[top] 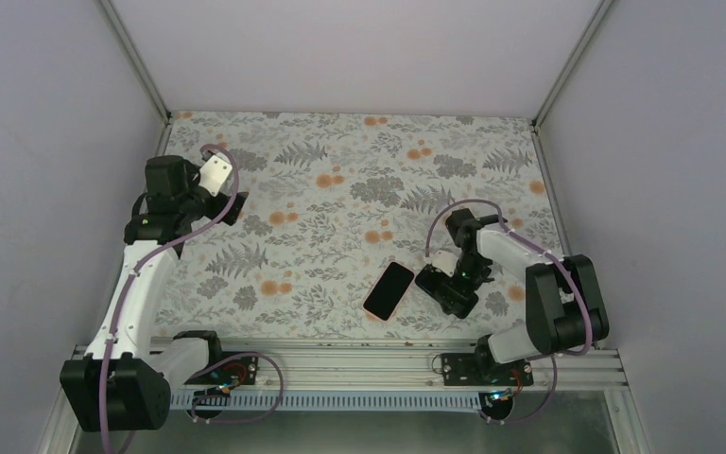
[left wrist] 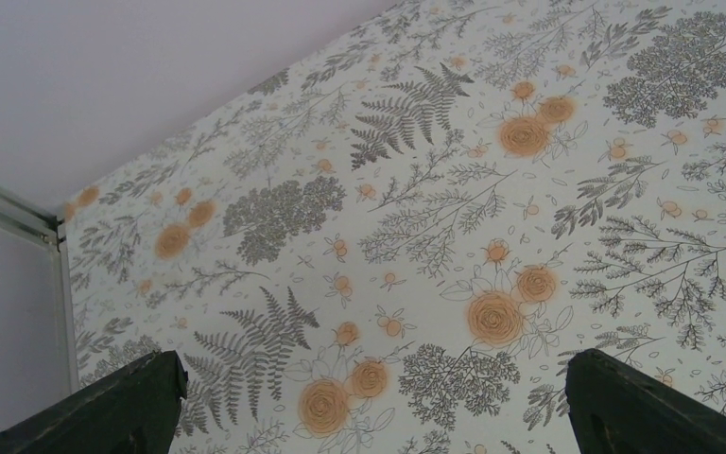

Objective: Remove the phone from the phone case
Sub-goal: Pick up the phone at the center of the board.

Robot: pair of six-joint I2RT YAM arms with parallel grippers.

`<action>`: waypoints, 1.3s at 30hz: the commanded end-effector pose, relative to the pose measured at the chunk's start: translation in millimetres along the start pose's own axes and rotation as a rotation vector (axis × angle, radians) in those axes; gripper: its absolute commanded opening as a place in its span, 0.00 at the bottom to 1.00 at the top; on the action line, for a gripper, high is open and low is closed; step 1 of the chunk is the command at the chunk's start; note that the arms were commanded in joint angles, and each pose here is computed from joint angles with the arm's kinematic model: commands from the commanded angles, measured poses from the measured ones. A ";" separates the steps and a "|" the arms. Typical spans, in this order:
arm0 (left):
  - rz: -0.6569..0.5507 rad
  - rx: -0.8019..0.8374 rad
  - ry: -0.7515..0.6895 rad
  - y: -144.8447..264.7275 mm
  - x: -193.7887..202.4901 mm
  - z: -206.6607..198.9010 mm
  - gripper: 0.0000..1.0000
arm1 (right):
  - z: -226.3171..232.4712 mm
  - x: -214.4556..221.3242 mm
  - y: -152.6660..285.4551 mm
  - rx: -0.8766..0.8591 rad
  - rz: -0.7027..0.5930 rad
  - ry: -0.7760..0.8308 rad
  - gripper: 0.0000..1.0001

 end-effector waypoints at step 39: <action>0.004 0.241 -0.062 -23.3 -29.0 -2.6 1.00 | -75.2 -133.1 39.5 0.382 -0.286 0.094 0.45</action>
Point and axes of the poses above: each gripper's point midway between its finger pads, its own y axis back along the fingers, its own z axis along the line the jaws close on, x = y × z, the point moved 8 cm from there along y, back along the fingers, and after that the axes turned 5 degrees about y, right-handed, at the moved point
